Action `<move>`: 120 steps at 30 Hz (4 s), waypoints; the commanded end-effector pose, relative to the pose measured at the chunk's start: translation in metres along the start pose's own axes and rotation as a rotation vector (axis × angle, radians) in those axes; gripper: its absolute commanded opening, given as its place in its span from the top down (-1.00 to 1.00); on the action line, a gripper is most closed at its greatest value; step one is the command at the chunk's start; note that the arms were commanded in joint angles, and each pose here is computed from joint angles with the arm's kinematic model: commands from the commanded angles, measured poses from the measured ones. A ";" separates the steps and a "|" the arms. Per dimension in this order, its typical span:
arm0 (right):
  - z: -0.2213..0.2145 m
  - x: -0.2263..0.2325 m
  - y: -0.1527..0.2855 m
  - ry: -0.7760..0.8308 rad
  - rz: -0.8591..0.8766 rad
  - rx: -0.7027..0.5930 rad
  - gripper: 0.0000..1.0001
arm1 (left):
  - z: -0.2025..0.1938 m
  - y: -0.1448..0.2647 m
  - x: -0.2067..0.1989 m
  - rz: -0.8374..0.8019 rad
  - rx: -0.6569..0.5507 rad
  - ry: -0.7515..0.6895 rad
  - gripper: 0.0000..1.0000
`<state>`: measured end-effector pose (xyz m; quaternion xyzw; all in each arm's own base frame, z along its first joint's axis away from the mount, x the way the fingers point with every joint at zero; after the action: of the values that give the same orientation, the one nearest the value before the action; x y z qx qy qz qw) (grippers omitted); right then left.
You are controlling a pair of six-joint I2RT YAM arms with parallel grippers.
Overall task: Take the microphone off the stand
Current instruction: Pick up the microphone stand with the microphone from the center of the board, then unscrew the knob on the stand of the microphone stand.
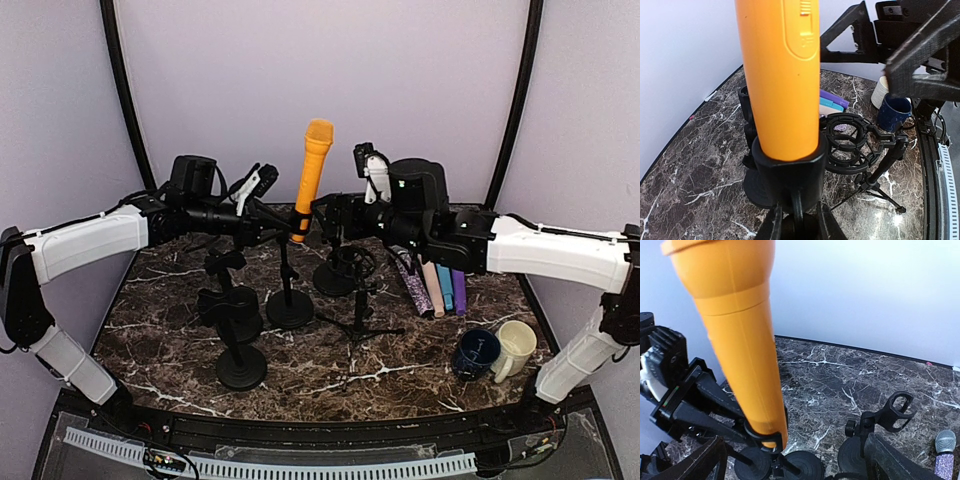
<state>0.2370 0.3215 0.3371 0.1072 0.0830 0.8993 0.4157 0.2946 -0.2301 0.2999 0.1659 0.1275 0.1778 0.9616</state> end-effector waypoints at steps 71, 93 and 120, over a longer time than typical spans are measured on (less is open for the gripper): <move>0.008 0.019 -0.019 -0.318 0.217 0.130 -0.68 | 0.115 0.066 -0.031 0.123 -0.269 -0.033 1.00; 0.002 0.029 -0.064 -0.472 0.369 0.155 -0.26 | 0.119 0.075 -0.040 0.073 -0.290 -0.018 1.00; -0.007 0.023 -0.070 -0.419 0.293 0.161 0.69 | 0.110 0.068 -0.037 0.062 -0.269 0.001 1.00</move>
<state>0.2659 0.3842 0.3069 0.3616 0.0638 0.8918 0.2645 0.2917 -0.2218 0.3882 0.1097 0.1569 0.2418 0.9512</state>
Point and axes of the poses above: each gripper's point midway between its finger pads, its own y axis back along the fingers, its own x axis along the line the jaws close on, z = x × y, the point moved 10 cm from there along y, back along the fingers, and after that the axes turned 10 degrees about y, right-handed, at the moved point
